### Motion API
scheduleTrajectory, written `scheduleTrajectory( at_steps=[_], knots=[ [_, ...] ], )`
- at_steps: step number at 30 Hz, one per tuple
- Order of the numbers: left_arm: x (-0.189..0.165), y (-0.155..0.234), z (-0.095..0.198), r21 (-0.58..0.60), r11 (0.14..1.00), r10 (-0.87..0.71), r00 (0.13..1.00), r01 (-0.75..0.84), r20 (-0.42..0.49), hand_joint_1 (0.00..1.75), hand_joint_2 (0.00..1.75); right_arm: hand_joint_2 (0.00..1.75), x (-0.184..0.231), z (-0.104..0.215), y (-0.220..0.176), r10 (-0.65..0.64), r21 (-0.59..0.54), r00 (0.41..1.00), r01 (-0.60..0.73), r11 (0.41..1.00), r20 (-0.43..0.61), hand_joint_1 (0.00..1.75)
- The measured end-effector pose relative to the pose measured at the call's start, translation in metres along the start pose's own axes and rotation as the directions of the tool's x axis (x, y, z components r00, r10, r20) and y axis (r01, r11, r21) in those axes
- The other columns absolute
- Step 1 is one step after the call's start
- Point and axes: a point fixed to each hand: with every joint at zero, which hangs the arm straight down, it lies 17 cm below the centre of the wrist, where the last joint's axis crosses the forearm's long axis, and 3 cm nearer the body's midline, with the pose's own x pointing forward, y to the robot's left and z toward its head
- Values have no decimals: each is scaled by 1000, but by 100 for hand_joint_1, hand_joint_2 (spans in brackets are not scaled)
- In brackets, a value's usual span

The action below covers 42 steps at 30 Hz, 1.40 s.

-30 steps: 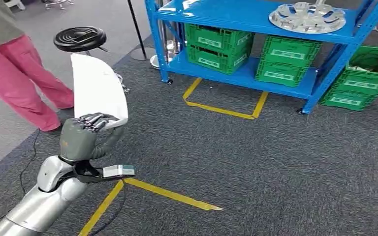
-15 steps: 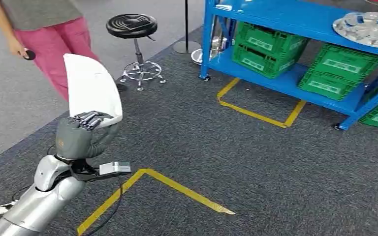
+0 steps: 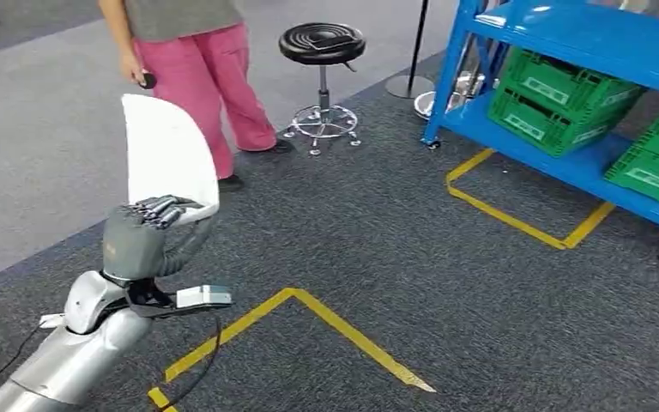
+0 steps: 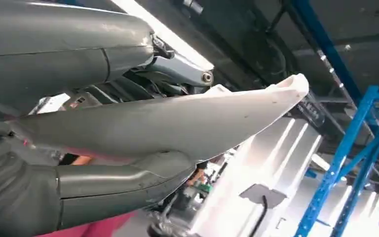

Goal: Take the parts from the cabinet and place them on the table.

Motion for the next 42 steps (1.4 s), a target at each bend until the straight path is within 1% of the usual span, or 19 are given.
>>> scheduleTrajectory(
  at_steps=[6, 17, 42],
  knots=[
    [0, -2, 0, -4, 1000, 3, 1000, -3, -3, 175, 175, 0, -2, 0, 0, -1, 1, 1000, 1, 1000, -3, 0],
    [-2, 0, -10, 8, 1000, -11, 1000, 11, 4, 175, 175, 0, 3, 0, 1, 4, 2, 1000, -4, 1000, 4, 0],
    [-4, -5, -6, -10, 1000, 22, 999, -22, -25, 175, 175, 0, -1, 1, 4, 5, 5, 1000, -5, 1000, 7, 0]
  ],
)
